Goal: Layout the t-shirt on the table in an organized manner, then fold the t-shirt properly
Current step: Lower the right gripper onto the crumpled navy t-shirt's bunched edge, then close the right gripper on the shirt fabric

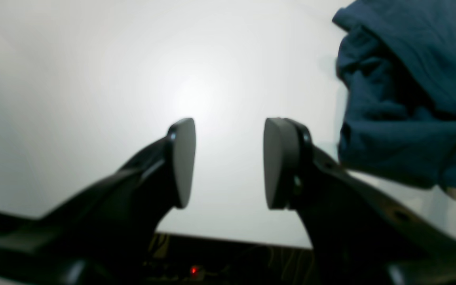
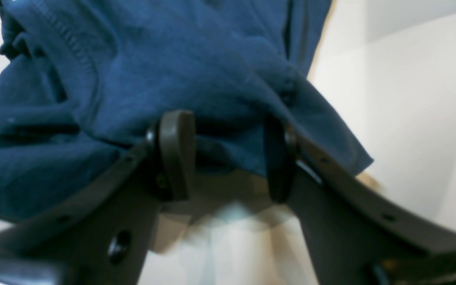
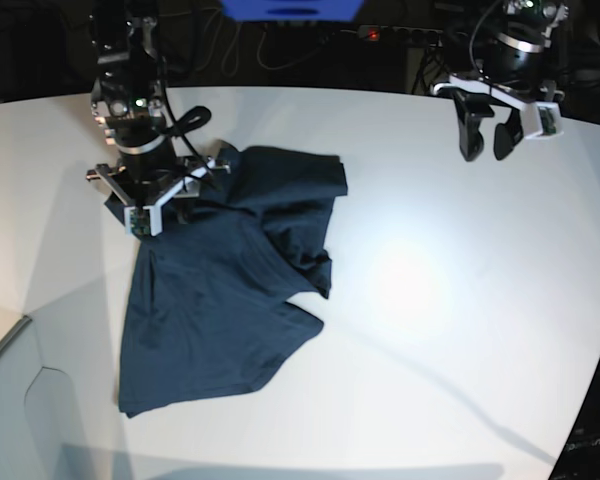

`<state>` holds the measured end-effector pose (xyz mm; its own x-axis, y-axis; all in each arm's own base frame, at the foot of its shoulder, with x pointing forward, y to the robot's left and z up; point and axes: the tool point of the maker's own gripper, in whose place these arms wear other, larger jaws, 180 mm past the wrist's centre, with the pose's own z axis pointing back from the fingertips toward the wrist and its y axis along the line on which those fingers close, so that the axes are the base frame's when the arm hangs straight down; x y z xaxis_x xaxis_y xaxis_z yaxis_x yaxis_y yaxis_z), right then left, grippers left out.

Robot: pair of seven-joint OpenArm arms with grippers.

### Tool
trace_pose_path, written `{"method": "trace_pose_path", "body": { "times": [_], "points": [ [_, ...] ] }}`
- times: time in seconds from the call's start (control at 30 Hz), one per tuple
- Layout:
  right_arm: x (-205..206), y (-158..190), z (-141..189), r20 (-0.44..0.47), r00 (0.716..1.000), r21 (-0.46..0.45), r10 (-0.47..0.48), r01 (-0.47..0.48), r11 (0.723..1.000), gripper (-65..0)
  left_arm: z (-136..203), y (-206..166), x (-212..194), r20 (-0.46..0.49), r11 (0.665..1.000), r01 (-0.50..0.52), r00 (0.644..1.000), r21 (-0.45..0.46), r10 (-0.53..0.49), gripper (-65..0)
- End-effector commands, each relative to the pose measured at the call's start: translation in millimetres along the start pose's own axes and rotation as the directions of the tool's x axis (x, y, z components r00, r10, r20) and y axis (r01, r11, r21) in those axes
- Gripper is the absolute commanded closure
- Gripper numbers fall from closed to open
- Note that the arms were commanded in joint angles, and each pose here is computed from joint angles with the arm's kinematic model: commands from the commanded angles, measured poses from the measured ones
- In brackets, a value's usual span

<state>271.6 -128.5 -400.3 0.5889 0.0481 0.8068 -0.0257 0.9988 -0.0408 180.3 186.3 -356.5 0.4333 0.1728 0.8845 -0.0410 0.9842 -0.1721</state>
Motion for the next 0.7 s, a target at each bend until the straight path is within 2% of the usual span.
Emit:
{"method": "trace_pose_path", "body": {
  "times": [0.0, 0.2, 0.4, 0.67],
  "points": [
    [15, 0, 1, 0.05, 0.999, 0.002, 0.0, 0.0, 1.0, -28.4, 2, 1, 3, 0.016, 1.0, 0.008, 1.0, -0.002, -0.007, -27.1],
    [10, 4, 2, 0.041, 0.999, 0.011, -0.002, 0.002, 1.0, -28.4, -2, 3, 4, 0.024, 1.0, 0.005, 1.0, 0.002, -0.005, -27.1],
    [-7, 41, -3, -0.005, 0.999, 0.103, 0.034, -0.033, 0.994, -28.4, -4, 2, 6, 0.03, 1.0, 0.004, 1.0, 0.001, -0.004, -27.1],
    [-7, 40, -14, -0.016, 0.999, 0.099, 0.033, -0.032, 0.995, -28.4, -4, 2, 5, 0.028, 1.0, 0.004, 1.0, 0.002, -0.004, -27.1]
  ]
}}
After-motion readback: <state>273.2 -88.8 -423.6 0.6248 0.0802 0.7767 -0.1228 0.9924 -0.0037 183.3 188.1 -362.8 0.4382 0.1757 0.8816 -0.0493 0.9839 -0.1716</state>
